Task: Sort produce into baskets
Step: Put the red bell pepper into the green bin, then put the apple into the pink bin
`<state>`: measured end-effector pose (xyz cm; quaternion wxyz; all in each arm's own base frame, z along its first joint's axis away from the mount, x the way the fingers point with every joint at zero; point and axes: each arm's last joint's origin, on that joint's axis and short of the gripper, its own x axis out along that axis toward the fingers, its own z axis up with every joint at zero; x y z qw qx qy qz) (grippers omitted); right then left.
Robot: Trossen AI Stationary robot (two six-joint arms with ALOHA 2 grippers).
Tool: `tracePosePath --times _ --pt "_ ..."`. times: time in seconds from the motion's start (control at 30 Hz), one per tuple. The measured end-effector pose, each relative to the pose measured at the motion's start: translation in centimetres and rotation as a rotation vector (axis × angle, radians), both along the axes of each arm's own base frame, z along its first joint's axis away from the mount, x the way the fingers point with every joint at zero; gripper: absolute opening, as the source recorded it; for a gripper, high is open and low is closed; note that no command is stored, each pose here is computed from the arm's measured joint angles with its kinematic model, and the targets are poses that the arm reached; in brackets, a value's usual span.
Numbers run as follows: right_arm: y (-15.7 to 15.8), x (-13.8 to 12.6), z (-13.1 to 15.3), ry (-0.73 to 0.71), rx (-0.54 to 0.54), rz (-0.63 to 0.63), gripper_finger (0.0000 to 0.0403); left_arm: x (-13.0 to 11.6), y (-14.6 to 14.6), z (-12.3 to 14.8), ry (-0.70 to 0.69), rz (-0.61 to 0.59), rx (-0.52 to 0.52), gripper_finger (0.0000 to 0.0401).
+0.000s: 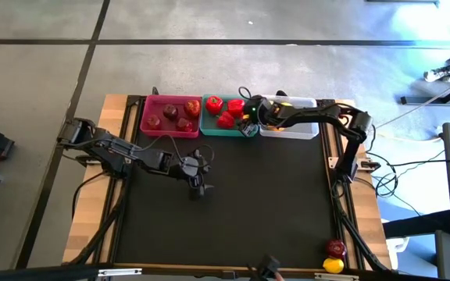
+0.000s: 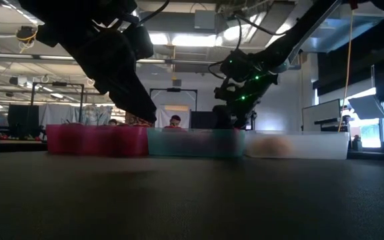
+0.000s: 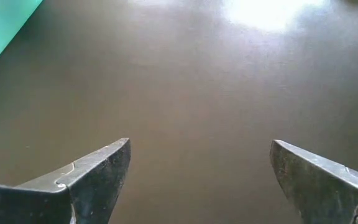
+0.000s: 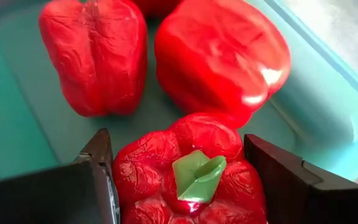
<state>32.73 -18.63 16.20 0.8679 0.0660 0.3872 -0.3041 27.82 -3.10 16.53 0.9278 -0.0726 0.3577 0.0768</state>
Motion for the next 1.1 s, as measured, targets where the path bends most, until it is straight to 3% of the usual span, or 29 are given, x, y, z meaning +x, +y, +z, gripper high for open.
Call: tracePosePath --times 0.2,0.43,0.6,1.1 --pt "0.0 -0.1 0.0 0.004 -0.001 -0.024 0.0235 0.0 0.0 0.0 0.0 0.0 0.001 0.0381" --pt "0.0 -0.1 -0.1 0.01 0.002 -0.024 0.0313 0.0 0.0 0.0 0.0 0.0 0.001 0.0381" --pt "0.0 -0.1 -0.1 0.011 0.0 -0.02 0.0347 0.0 0.0 0.0 0.0 0.0 0.001 0.0381" --pt "1.0 -1.9 5.2 -0.042 -0.057 0.001 0.0355 0.0 0.0 0.0 0.0 0.005 -0.004 0.0381"
